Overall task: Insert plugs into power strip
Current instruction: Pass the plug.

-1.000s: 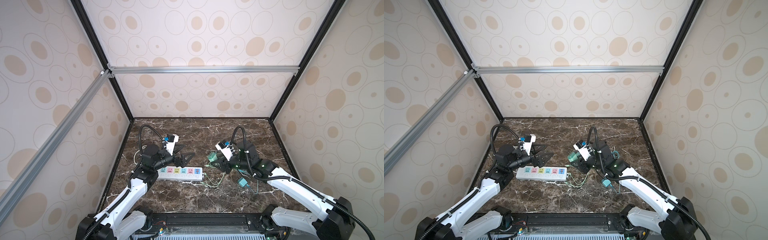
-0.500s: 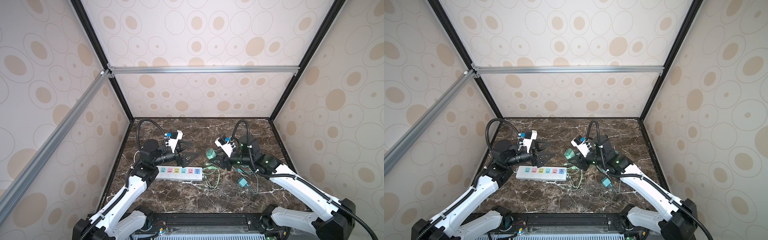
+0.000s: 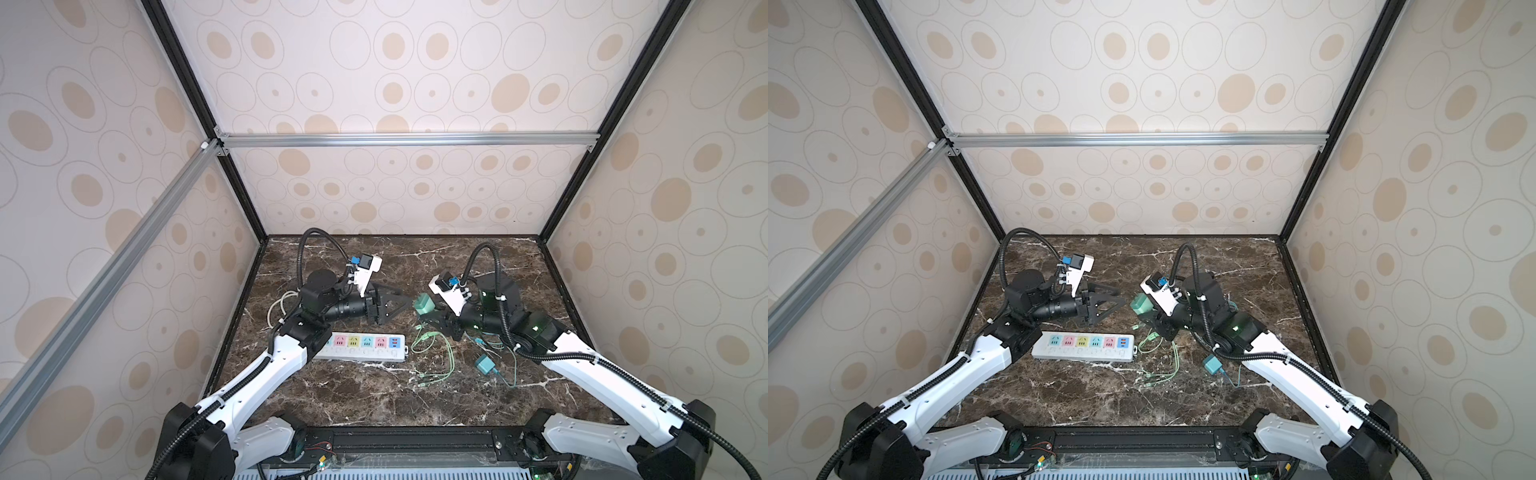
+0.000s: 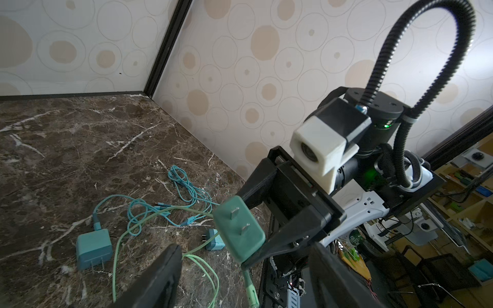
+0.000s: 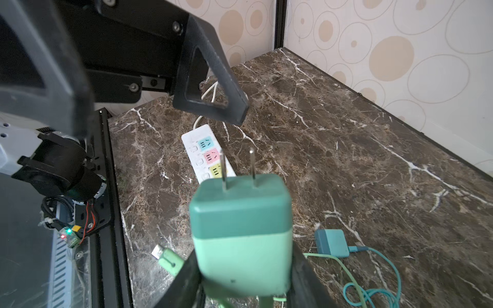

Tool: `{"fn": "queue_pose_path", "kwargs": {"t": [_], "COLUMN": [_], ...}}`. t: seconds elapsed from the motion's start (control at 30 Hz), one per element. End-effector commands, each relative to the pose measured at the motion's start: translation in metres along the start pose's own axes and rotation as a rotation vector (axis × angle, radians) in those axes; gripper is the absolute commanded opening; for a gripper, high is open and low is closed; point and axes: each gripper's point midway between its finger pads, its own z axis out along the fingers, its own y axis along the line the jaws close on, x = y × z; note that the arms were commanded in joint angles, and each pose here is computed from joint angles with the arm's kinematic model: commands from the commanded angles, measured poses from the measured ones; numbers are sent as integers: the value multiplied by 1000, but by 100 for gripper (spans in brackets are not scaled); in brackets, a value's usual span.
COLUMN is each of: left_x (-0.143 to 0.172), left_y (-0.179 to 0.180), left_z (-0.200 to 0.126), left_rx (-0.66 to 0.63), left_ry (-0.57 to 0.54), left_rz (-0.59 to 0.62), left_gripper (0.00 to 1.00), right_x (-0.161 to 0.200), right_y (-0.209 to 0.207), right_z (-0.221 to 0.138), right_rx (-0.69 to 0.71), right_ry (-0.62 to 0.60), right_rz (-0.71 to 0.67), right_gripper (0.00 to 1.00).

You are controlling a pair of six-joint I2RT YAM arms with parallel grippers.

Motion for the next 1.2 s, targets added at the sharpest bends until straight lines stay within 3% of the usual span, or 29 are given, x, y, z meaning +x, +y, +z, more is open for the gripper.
{"fn": "queue_pose_path", "kwargs": {"t": [0.0,0.47,1.17], "left_x": [-20,15,11], "left_y": [-23,5,3], "left_z": [4,33,50], "left_rx": [43,-60,-35], "left_ry": [-26,139,153], "left_rz": [4,-67,-78], "left_gripper": [73,63,37], "right_x": [-16,-15,-5], "right_y": [-3,-5,-5], "right_z": [-7,-7,-5], "right_rx": [43,85,91], "right_ry": [-42,-35,-5], "right_rz": [-66,-107,-131], "right_gripper": [31,31,31]}}
